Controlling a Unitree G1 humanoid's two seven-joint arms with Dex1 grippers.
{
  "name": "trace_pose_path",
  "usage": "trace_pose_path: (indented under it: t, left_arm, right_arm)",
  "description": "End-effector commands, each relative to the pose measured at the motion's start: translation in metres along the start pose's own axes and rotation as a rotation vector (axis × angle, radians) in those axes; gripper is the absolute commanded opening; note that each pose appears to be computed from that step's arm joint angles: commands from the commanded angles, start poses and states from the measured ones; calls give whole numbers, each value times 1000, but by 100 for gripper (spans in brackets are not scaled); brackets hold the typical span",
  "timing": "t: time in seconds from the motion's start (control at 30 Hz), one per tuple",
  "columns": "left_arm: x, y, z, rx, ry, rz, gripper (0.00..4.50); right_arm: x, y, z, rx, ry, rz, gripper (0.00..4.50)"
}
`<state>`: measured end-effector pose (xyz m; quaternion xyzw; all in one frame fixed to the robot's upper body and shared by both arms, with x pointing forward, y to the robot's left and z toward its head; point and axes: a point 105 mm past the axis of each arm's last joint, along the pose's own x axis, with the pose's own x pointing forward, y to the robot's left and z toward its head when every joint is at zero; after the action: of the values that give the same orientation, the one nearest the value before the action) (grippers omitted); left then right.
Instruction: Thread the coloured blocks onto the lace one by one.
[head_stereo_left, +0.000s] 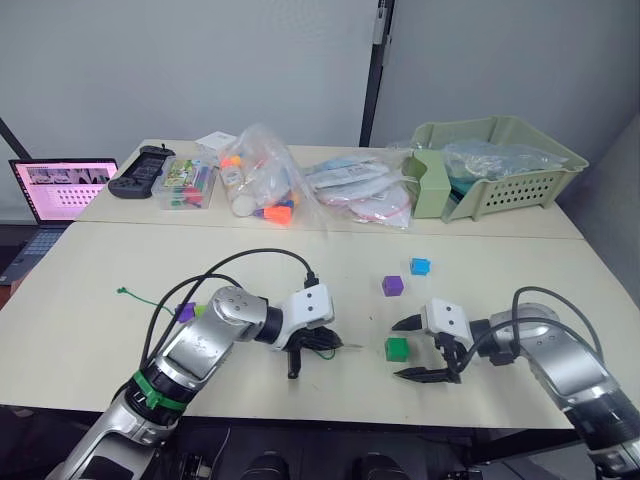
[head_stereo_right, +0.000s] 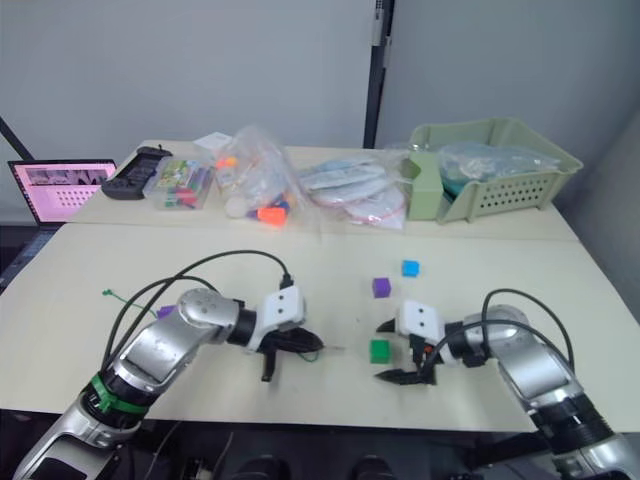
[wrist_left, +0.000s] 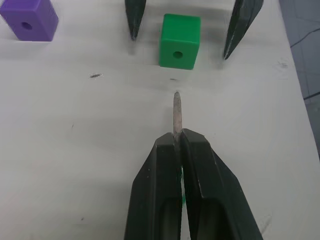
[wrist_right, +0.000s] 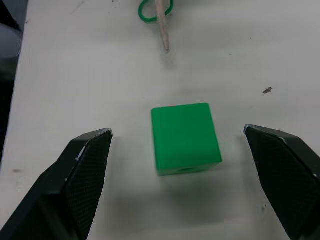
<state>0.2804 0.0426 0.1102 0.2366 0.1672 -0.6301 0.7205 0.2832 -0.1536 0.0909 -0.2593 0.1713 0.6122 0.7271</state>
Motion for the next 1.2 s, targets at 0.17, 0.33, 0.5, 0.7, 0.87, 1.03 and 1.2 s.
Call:
trace_pose_path:
  t: [0.17,0.33,0.5,0.7,0.87,1.03,1.2]
  left_arm:
    - [10,1,11,13,-36,50,0]
    - [14,1,13,12,-34,65,0]
    - [16,2,15,21,-31,73,0]
    - [19,2,17,30,-30,69,0]
    - [21,2,18,36,-31,66,0]
    - [22,2,18,40,-29,59,0]
    - [14,4,10,58,13,49,0]
  right_arm:
    - [-2,-5,3,14,-42,-18,218]
    - [-1,-5,8,28,-72,-36,119]
    - [3,-2,13,24,-75,-39,119]
    - [6,0,15,24,-70,-42,119]
    - [11,3,15,23,-58,-35,119]
    - [17,8,9,44,-31,-24,119]
    - [14,7,-8,68,20,-44,119]
